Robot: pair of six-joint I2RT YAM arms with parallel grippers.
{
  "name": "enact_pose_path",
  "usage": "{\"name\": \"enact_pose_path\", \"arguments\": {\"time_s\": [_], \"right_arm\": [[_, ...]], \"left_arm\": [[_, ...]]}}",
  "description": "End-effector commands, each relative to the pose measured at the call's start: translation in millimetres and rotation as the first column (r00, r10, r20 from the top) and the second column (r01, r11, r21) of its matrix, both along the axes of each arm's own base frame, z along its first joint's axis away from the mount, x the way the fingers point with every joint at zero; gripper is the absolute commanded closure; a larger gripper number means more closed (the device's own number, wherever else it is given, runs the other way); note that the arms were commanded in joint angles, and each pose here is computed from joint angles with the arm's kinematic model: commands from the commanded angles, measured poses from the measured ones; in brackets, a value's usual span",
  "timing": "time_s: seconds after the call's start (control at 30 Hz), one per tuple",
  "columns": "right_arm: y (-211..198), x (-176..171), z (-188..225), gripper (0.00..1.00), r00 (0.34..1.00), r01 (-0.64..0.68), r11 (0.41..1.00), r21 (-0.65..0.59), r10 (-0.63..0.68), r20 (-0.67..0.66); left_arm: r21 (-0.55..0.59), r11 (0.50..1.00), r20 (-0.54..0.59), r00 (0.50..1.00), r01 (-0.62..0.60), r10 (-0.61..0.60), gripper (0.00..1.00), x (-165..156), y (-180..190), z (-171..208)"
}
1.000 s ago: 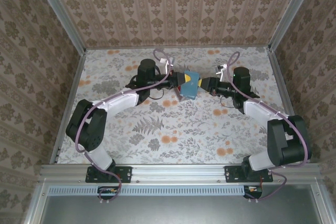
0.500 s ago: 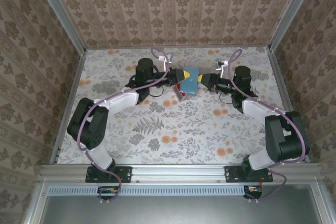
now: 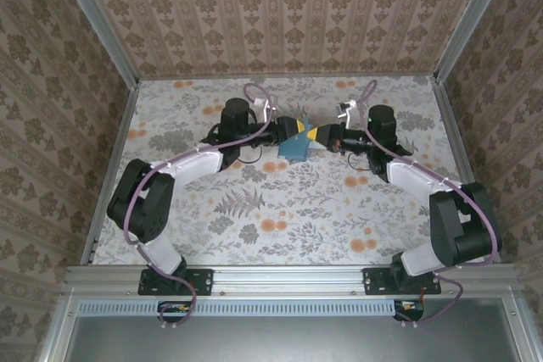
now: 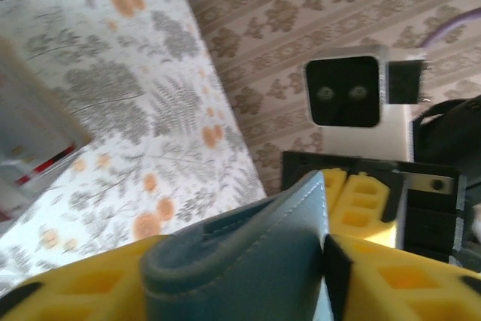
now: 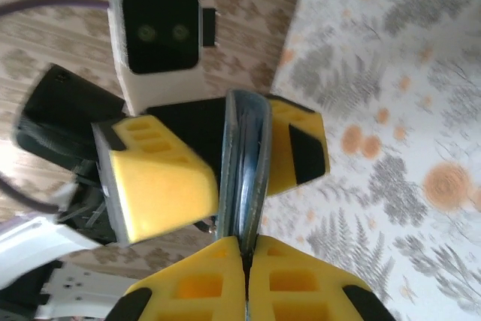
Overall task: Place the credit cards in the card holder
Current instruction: Open the card holder at the center of the table.
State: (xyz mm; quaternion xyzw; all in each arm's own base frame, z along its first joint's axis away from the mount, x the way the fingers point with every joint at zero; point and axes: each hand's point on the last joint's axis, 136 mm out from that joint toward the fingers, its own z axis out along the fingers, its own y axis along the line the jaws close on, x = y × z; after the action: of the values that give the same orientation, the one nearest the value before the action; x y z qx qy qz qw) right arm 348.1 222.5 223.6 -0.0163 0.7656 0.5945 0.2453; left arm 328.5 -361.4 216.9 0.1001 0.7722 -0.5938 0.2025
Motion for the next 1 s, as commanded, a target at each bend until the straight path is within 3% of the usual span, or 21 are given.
{"name": "enact_pose_path", "arguments": {"time_s": [0.0, 0.1, 0.2, 0.37, 0.57, 0.7, 0.83, 0.97], "right_arm": [[13.6, -23.6, -2.7, 1.00, 0.997, -0.058, 0.978, -0.198, 0.067, 0.037], [1.8, -26.5, -33.5, 1.00, 1.000, -0.005, 0.905, -0.426, 0.002, -0.008], [-22.9, -26.5, -45.0, 1.00, 0.991, 0.131, 0.748, -0.650, -0.101, 0.083], [-16.9, -27.6, -54.3, 1.00, 0.992, 0.114, 0.725, -0.679, -0.114, 0.045], [-24.6, -27.3, -59.7, 1.00, 0.979, 0.193, 0.525, -0.829, -0.165, 0.124], [-20.5, -26.2, -59.7, 1.00, 0.979, 0.191, 0.493, -0.849, -0.152, 0.132], [-24.1, -24.3, -55.3, 1.00, 0.976, 0.209, 0.423, -0.881, -0.147, 0.161], [-17.0, -23.6, -55.9, 1.00, 0.980, 0.191, 0.464, -0.865, -0.145, 0.139]], "left_arm": [[0.169, 0.982, -0.051, 0.994, -0.083, 0.093, 0.36, -2.1, 30.2, -39.3], [0.301, 0.943, -0.067, 0.984, -0.139, 0.166, 0.27, -8.2, 61.6, -64.9], [0.397, 0.905, -0.065, 0.979, -0.151, 0.192, 0.26, -14.4, 87.1, -78.9], [0.400, 0.908, -0.052, 0.986, -0.127, 0.161, 0.25, -24.7, 87.5, -78.1], [0.306, 0.945, -0.003, 0.993, -0.111, 0.118, 0.26, -36.6, 66.1, -64.8], [0.289, 0.954, 0.016, 0.997, -0.078, 0.077, 0.26, -44.9, 51.1, -62.2], [0.268, 0.962, 0.014, 0.999, -0.048, 0.045, 0.25, -49.6, 39.3, -62.4], [0.253, 0.966, 0.002, 0.999, -0.048, 0.049, 0.25, -49.3, 34.8, -65.2]]}}
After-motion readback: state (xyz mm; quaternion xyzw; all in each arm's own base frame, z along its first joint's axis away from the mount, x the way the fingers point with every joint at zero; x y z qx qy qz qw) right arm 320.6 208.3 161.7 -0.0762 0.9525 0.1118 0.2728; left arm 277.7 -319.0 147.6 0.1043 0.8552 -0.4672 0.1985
